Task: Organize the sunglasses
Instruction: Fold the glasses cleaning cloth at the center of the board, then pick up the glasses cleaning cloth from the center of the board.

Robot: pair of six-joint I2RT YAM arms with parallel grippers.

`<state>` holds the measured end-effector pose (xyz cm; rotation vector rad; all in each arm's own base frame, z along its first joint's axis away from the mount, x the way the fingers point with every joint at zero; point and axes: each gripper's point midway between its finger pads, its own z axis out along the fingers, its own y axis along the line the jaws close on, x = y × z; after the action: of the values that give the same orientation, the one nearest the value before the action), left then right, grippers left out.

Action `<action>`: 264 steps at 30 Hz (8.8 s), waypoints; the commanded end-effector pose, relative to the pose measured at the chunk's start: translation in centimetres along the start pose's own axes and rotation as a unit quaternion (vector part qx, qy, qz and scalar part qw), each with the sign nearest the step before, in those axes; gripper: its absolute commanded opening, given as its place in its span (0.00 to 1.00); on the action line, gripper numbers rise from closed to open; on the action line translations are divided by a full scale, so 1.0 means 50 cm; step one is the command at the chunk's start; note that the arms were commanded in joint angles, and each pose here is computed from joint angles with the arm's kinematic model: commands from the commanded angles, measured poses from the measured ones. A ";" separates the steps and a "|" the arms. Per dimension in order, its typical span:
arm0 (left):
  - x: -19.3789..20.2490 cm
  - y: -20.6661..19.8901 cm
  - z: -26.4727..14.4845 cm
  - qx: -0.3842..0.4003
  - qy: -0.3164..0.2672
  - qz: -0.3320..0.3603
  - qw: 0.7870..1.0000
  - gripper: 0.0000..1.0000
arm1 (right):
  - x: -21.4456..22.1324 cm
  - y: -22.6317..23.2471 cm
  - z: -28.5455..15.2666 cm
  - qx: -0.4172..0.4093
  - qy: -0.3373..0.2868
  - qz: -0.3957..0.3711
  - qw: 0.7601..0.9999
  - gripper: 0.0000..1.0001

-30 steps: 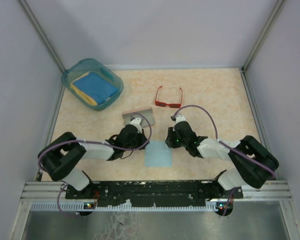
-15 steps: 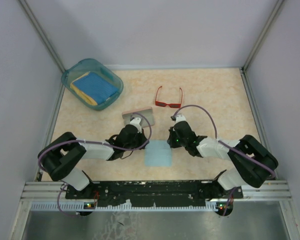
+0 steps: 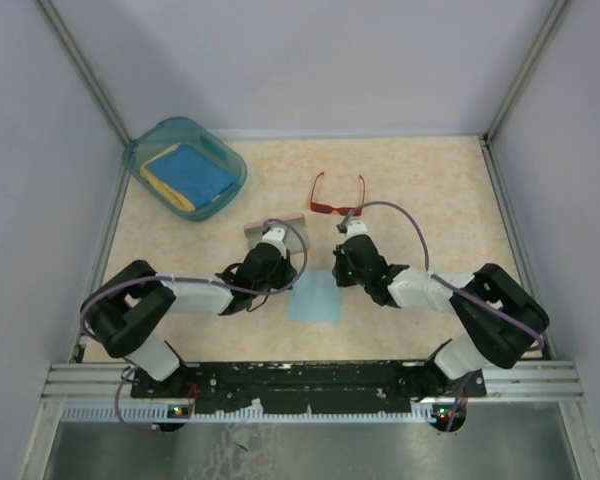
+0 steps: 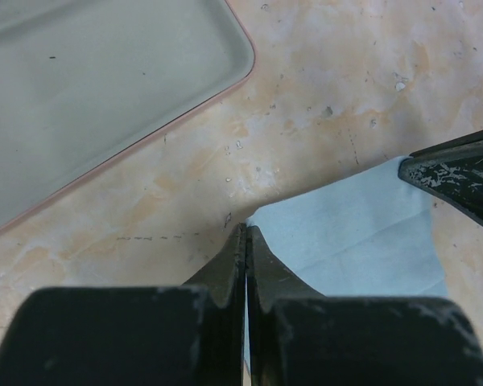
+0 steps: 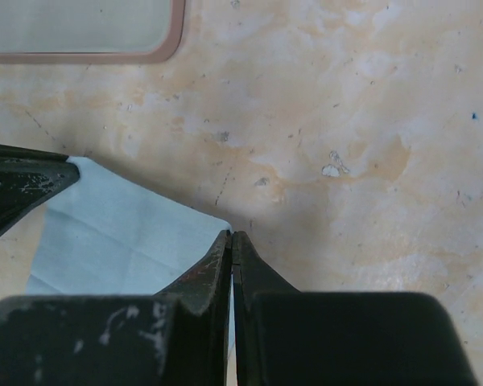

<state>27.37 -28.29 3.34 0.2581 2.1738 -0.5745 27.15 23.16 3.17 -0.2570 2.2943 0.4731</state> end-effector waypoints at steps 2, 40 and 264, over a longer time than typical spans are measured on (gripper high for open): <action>-0.019 0.017 0.017 -0.020 -0.011 0.017 1.000 0.00 | -0.077 0.005 0.017 0.006 -0.052 -0.008 0.999 0.00; -0.081 0.024 0.021 0.025 -0.099 0.089 0.991 0.00 | -0.128 -0.007 0.023 -0.006 -0.147 -0.036 0.989 0.00; -0.032 -0.013 -0.107 0.117 -0.100 -0.068 0.986 0.85 | -0.067 -0.002 -0.083 -0.075 -0.121 0.035 0.989 0.61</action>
<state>24.68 -25.07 6.92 0.1591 1.9788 -0.7723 24.89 19.70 5.31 -0.1554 2.1425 0.6078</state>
